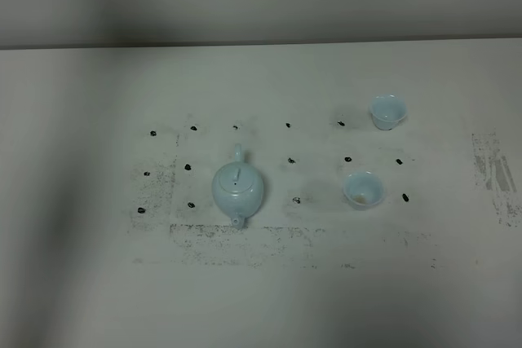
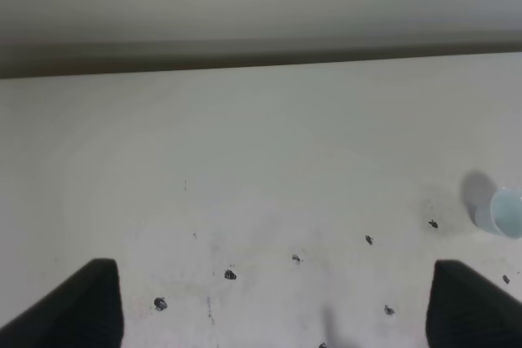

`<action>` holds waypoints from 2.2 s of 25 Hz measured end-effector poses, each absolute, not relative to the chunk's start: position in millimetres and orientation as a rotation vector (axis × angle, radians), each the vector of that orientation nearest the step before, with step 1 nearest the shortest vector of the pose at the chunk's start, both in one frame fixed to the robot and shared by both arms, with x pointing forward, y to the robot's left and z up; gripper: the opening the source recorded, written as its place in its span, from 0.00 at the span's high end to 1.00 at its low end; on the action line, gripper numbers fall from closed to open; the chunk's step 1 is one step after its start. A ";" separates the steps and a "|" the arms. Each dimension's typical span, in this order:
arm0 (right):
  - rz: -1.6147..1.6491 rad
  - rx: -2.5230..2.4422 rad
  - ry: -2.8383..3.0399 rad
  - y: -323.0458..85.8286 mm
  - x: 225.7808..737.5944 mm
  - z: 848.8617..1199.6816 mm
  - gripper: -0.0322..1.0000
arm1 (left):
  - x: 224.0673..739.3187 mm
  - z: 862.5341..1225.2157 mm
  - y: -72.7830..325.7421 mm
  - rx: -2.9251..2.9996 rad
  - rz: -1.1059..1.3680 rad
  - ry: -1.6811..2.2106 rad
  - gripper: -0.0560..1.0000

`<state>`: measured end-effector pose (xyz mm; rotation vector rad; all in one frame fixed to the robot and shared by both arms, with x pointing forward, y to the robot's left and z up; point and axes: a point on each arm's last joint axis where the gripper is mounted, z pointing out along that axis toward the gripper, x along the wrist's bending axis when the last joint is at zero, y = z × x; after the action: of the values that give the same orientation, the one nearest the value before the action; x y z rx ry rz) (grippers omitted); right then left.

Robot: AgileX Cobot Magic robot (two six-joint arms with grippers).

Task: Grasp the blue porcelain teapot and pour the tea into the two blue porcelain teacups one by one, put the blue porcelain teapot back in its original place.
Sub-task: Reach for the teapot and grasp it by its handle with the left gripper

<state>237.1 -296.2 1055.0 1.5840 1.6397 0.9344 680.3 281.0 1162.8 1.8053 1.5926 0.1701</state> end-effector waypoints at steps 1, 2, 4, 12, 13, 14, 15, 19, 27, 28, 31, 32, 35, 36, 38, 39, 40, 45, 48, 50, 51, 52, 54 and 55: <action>0.940 1.585 1.641 -295.8 237.1 1055.0 0.57 | 680.3 1162.8 281.0 1.806 0.171 1.591 0.23; 0.949 1.586 1.643 -295.2 236.8 1055.0 0.57 | 680.3 1162.8 281.0 1.806 0.171 1.591 0.23; 0.970 1.570 1.628 -294.9 233.1 1055.0 0.57 | 680.3 1162.8 281.0 1.806 0.171 1.591 0.23; 1.022 1.587 1.574 -290.2 228.0 1055.1 0.57 | 680.3 1162.8 281.0 1.807 0.171 1.591 0.23; 1.024 1.590 1.572 -289.9 228.0 1055.1 0.57 | 680.3 1162.8 281.0 1.807 0.171 1.591 0.23; 1.027 1.592 1.570 -289.5 228.1 1055.2 0.57 | 680.3 1162.8 281.0 1.807 0.171 1.591 0.23; 1.029 1.593 1.570 -289.3 228.1 1055.2 0.57 | 680.3 1162.8 281.0 1.807 0.171 1.591 0.23; 1.033 1.594 1.571 -289.0 228.1 1055.2 0.57 | 680.3 1162.8 281.0 1.807 0.171 1.591 0.23; 1.020 1.589 1.570 -289.9 228.1 1055.1 0.57 | 680.1 1162.8 277.4 1.832 0.178 1.563 0.23; 1.020 1.589 1.570 -289.9 228.1 1055.1 0.57 | 680.0 1162.8 274.4 1.849 0.181 1.544 0.23; 1.026 1.590 1.572 -289.4 228.1 1055.2 0.57 | 678.5 1162.6 255.4 1.923 0.189 1.456 0.23; 1.028 1.590 1.572 -289.3 228.1 1055.2 0.57 | 677.4 1162.4 245.5 1.950 0.188 1.424 0.23; 1.028 1.590 1.572 -289.2 228.1 1055.2 0.57 | 672.9 1161.7 199.7 2.026 0.196 1.299 0.23; 1.028 1.590 1.572 -289.2 228.1 1055.2 0.57 | 668.9 1160.1 176.4 2.071 0.204 1.233 0.23; 1.028 1.590 1.572 -289.2 228.1 1055.2 0.57 | 659.1 1154.3 134.0 2.188 0.269 1.119 0.23; 1.028 1.590 1.572 -289.2 228.1 1055.2 0.57 | 653.1 1150.6 112.4 2.252 0.329 1.062 0.23; 1.028 1.590 1.572 -289.2 228.1 1055.2 0.57 | 647.0 1146.8 92.0 2.305 0.387 1.006 0.23; 1.031 1.591 1.573 -289.1 228.1 1055.2 0.57 | 630.0 1121.8 25.8 2.508 0.736 0.793 0.23; 1.031 1.591 1.573 -289.1 228.1 1055.2 0.57 | 630.0 1096.4 4.4 2.596 0.807 0.723 0.23; 1.031 1.591 1.573 -289.1 228.1 1055.2 0.57 | 635.5 1079.7 -0.7 2.630 0.813 0.713 0.23; 1.031 1.591 1.573 -289.1 228.1 1055.2 0.57 | 638.8 1070.4 -2.3 2.648 0.810 0.713 0.23; 1.031 1.591 1.573 -289.1 228.1 1055.2 0.57 | 642.3 1061.2 -3.2 2.666 0.806 0.715 0.23; 1.031 1.590 1.574 -289.0 228.1 1055.2 0.57 | 647.1 1045.7 -4.8 2.697 0.791 0.722 0.23; 1.031 1.590 1.574 -289.0 228.1 1055.2 0.57 | 648.7 1038.4 -6.2 2.711 0.782 0.722 0.23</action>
<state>228.1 -289.0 1055.2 1.5898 1.5740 1.0311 648.7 -6.2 1038.4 2.7111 0.7220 0.7820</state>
